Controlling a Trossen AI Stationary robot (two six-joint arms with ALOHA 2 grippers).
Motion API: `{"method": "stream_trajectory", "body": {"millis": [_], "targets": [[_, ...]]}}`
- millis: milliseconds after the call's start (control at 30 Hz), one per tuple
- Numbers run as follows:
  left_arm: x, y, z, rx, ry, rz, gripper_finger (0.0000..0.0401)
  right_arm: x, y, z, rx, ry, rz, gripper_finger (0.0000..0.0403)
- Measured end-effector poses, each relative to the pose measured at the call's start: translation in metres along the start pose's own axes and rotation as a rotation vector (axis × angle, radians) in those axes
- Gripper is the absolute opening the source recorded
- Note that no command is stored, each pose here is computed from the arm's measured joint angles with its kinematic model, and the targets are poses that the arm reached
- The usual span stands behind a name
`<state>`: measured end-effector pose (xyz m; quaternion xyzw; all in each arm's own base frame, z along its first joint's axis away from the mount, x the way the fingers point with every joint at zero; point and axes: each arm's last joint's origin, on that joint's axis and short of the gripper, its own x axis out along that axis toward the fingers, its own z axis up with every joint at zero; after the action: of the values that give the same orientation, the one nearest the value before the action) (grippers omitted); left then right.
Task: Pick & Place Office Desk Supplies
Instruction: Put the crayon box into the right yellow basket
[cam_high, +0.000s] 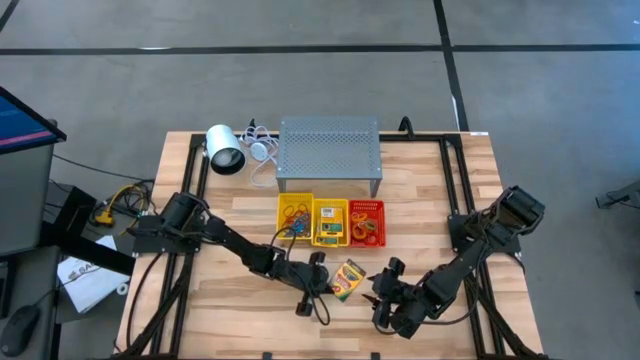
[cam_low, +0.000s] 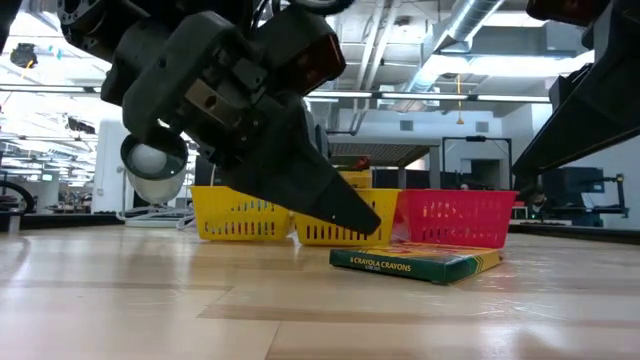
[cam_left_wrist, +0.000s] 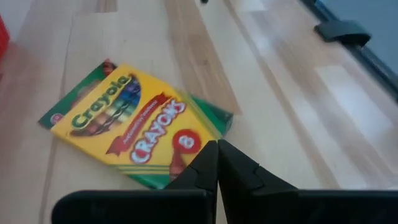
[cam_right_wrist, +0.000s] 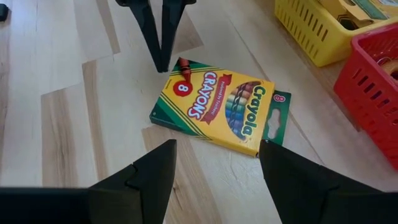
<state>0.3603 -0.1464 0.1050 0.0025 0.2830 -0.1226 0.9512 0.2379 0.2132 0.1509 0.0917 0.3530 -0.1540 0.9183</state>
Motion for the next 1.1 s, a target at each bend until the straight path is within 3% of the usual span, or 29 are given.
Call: {"method": "stream_trajectory", "body": {"millis": [800,1100], "targets": [[0.018,-0.008,-0.021,-0.041,0.037,-0.008,0.0,0.0,-0.001,-0.001,-0.004,0.006,-0.008,0.0226],[0.018,-0.013,-0.024,-0.031,0.057,-0.012,0.0,0.001,-0.014,-0.006,0.053,0.056,-0.119,0.0226]]}}
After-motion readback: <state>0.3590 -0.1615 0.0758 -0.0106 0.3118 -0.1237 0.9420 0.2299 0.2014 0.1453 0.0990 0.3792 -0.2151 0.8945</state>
